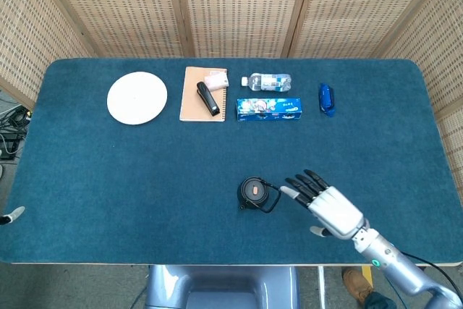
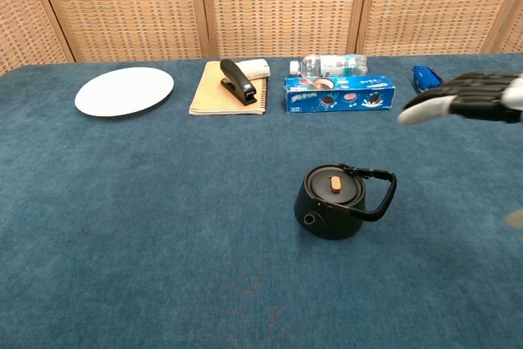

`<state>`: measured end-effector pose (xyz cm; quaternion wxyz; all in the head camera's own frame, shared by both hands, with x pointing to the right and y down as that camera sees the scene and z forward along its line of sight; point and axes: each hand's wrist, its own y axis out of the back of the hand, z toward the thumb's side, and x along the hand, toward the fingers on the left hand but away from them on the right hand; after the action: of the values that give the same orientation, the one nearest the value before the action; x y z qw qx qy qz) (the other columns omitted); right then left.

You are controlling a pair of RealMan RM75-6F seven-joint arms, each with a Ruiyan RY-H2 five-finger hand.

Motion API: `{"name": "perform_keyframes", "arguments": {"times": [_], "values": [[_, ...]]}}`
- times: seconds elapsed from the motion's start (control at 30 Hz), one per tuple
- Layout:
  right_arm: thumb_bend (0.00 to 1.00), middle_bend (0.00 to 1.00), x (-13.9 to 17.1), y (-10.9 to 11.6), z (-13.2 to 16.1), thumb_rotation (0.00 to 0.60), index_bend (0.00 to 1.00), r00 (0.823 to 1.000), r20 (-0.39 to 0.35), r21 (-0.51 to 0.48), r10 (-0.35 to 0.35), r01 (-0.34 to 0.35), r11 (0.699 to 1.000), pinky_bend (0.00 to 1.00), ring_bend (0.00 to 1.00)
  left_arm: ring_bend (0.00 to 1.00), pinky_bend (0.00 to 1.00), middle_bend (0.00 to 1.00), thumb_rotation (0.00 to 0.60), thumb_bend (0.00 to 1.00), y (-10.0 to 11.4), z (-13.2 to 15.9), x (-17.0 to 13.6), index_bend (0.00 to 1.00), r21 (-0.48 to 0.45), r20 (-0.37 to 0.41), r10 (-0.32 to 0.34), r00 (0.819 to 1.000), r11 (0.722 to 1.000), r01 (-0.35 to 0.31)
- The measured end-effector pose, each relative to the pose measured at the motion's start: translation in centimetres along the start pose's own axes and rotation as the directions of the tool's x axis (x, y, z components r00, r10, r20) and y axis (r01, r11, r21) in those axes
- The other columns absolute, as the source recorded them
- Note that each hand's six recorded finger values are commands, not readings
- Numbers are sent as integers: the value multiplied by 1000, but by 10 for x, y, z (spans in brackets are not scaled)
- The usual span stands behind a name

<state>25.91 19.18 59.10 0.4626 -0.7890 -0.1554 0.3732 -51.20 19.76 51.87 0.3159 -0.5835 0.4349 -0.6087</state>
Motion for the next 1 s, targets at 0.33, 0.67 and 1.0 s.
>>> {"name": "perform_keyframes", "arguments": {"times": [0.33, 0.67, 1.0], "values": [[0, 283, -43, -10, 19, 600, 242, 995, -31, -19, 90, -91, 996, 0, 232, 0, 0, 0, 600, 0, -4, -4, 5, 0, 3, -14, -16, 1000, 1000, 16], [0, 335, -59, -27, 31, 600, 284, 990, -47, -8, 130, -131, 991, 0, 276, 0, 0, 0, 600, 0, -3, -1, 4, 0, 3, -7, -11, 1000, 1000, 11], [0, 366, -62, -39, 22, 600, 316, 985, -28, 66, 170, -168, 984, 0, 302, 0, 0, 0, 600, 0, -4, -2, 5, 0, 3, -7, -14, 1000, 1000, 14]]}}
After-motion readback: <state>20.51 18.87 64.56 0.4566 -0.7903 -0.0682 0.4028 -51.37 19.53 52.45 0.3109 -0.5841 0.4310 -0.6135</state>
